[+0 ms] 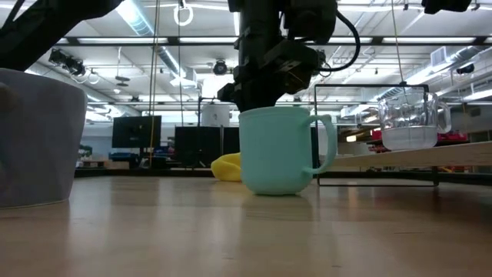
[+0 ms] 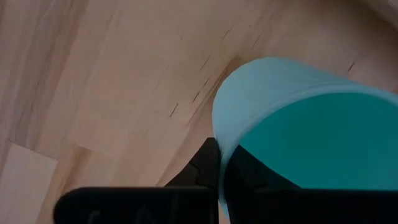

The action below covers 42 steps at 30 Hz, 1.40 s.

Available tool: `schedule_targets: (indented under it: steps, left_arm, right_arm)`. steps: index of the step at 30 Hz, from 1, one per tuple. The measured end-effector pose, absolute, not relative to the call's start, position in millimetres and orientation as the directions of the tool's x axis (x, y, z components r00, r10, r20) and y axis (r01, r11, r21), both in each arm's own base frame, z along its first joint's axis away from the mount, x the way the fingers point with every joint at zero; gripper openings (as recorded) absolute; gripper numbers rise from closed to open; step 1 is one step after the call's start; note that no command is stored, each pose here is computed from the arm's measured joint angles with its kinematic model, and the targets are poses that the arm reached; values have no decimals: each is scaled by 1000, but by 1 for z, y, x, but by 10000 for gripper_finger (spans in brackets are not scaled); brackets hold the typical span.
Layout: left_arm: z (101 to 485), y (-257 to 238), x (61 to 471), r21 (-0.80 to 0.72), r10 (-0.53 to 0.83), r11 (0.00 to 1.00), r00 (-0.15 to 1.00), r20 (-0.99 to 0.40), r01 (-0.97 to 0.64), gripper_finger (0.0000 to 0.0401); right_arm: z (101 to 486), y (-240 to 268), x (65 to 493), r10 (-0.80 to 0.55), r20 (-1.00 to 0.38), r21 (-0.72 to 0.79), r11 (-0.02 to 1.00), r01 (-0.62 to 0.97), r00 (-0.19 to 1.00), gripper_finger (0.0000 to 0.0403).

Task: Stack small to large cups/mugs on shelf
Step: Put the blue mug on the shelf

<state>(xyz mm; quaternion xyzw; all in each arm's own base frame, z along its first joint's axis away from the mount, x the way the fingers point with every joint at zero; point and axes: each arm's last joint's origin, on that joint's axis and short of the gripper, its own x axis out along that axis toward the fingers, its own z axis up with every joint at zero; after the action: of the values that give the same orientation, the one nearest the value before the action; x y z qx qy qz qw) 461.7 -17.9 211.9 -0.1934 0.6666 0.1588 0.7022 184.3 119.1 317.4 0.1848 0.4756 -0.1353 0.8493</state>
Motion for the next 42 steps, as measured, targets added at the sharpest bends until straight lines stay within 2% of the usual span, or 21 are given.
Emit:
schedule_targets:
  steps: [12, 20, 27, 38, 40, 42]
  left_arm:
    - [207, -18, 465, -66, -39, 882, 67, -997, -466, 15]
    - [204, -19, 466, -98, -75, 891, 70, -995, -444, 78]
    - [208, -20, 465, -108, -86, 903, 72, -994, -416, 104]
    - [262, -19, 445, -143, -89, 917, 159, -983, -371, 119]
    - [272, -21, 436, -103, -59, 933, 135, -989, -346, 118]
    - [281, -23, 424, -5, 25, 945, 88, -996, -326, 115]
  right_arm:
    - [317, 119, 185, -56, -857, 184, 895, 406, 511, 51]
    - [317, 119, 185, -56, -857, 184, 895, 406, 512, 51]
    - [317, 118, 185, -78, -849, 172, 894, 414, 522, 51]
    - [320, 103, 199, -121, -821, 208, 846, 491, 558, 51]
    - [321, 96, 205, -126, -809, 225, 836, 501, 574, 51]
    - [323, 89, 212, -133, -791, 240, 830, 504, 597, 51]
